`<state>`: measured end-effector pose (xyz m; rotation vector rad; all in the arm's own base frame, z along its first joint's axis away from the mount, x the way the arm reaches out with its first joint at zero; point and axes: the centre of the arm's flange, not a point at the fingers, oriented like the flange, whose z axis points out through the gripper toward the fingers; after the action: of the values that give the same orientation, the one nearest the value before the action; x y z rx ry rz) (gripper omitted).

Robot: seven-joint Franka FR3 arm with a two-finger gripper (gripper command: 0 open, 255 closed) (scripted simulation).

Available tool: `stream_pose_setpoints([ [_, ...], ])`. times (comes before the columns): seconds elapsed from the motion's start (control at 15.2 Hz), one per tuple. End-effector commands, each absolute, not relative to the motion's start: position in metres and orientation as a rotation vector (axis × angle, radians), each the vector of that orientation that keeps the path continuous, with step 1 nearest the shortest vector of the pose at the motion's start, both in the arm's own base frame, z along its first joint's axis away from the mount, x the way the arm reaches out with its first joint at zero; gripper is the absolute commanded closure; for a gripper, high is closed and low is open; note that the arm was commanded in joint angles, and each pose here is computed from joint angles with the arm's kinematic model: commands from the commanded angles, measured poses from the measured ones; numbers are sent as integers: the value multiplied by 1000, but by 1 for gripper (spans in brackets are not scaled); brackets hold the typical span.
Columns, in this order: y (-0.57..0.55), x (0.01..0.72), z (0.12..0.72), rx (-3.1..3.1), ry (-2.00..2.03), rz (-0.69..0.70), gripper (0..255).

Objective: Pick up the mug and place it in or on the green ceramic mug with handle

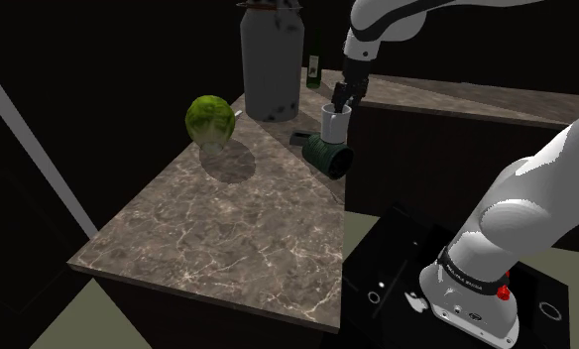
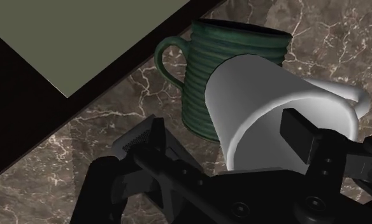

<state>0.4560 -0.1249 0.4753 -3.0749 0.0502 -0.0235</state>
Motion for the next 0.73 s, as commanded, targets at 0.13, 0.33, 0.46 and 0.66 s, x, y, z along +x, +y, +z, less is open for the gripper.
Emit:
stream_pose_setpoints([
  [0.13, -128, 455, 519, -3075, 50, -23, 0],
  [0.33, -128, 455, 519, -3075, 50, -23, 0],
  [0.46, -128, 455, 519, -3075, 50, -23, 0],
  [0.66, -128, 455, 519, -3075, 50, -23, 0],
])
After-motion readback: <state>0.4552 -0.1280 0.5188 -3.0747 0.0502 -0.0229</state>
